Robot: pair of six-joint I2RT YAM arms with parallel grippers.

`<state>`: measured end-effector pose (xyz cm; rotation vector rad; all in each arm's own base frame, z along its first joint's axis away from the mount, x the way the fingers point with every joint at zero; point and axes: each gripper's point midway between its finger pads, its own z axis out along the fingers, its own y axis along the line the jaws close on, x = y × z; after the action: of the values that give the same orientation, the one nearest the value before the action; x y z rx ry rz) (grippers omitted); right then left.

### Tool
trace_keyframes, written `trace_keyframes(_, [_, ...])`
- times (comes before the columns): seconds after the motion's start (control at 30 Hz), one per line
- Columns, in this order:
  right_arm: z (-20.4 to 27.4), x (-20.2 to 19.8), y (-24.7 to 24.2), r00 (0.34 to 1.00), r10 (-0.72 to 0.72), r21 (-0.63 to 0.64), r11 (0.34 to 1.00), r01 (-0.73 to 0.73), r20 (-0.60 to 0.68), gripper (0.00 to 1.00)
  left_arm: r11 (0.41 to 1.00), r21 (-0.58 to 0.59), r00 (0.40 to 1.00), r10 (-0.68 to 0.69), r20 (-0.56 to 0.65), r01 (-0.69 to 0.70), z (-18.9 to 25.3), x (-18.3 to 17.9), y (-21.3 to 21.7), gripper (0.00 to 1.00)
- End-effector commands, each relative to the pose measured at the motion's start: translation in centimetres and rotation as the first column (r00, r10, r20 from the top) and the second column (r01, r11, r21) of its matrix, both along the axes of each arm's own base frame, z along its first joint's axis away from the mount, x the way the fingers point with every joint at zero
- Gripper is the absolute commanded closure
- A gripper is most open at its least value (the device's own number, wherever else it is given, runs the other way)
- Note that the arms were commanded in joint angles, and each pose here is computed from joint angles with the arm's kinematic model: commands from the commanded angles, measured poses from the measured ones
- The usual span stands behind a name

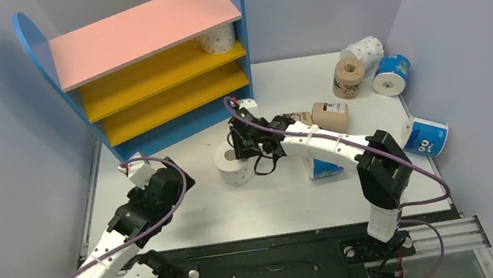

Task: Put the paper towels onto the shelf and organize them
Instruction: Pick up the paper towel from the center of the board.

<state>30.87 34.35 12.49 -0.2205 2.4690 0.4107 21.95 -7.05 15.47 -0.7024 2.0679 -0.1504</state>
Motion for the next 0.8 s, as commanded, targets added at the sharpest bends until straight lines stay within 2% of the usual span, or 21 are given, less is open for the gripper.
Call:
trace_keyframes(0.0, [2.1,0.3,-1.1,0.997,-0.027,0.034,0.999,0.025,0.068,0.66,0.990,-0.138,0.998,0.042,0.055,-0.034,1.7,1.6,-1.8,0.04])
trace_keyframes(0.17, [2.8,0.1,-2.0,0.996,-0.044,0.044,0.998,0.041,0.080,0.63,0.993,-0.117,0.999,-0.025,0.023,0.028,1.5,2.0,-3.0,0.04])
trace_keyframes(0.33, [5.1,-0.1,-3.0,0.992,-0.062,0.086,0.995,0.053,0.113,0.36,0.989,-0.143,0.999,-0.033,0.041,0.039,1.5,2.1,-3.3,0.04])
trace_keyframes(0.47, [6.9,-0.3,-4.0,0.988,-0.082,0.122,0.990,0.066,0.133,0.24,0.971,-0.214,0.986,-0.080,0.145,0.110,2.6,2.1,-4.1,0.04])
trace_keyframes(0.63, [8.6,-0.5,-5.8,0.973,-0.147,0.173,0.978,0.115,0.179,0.20,0.961,-0.262,0.991,-0.055,0.121,0.086,2.3,2.7,-5.1,0.03])
trace_keyframes(0.77, [9.8,-0.5,-8.0,0.941,-0.247,0.217,0.956,0.197,0.233,0.19,0.957,-0.287,0.999,-0.045,-0.005,0.041,1.3,3.1,-6.8,0.04])
